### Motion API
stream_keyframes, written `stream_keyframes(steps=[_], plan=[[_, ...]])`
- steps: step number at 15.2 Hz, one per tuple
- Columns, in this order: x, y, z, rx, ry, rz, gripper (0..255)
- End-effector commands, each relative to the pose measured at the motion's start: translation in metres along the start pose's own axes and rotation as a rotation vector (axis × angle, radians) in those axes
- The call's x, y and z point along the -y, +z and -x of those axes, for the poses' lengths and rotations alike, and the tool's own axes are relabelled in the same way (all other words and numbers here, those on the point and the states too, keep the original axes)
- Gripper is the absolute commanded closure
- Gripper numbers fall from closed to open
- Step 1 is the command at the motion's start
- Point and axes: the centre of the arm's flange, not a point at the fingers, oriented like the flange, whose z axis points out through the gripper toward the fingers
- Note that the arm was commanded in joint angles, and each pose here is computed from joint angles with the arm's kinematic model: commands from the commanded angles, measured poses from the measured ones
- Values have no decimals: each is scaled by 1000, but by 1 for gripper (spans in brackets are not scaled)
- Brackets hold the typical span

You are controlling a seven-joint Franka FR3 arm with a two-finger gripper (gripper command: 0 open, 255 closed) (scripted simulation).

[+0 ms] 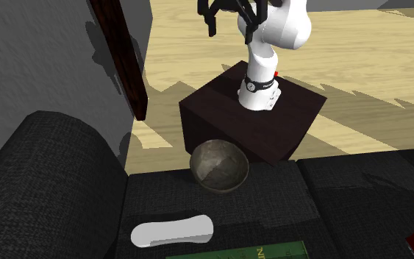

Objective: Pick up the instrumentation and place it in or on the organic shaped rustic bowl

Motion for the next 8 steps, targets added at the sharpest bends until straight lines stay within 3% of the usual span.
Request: stream_keyframes(steps=[1, 8], plan=[[0, 0, 0, 0, 0, 0, 0], [26, 66, -58, -13, 149, 0, 0]])
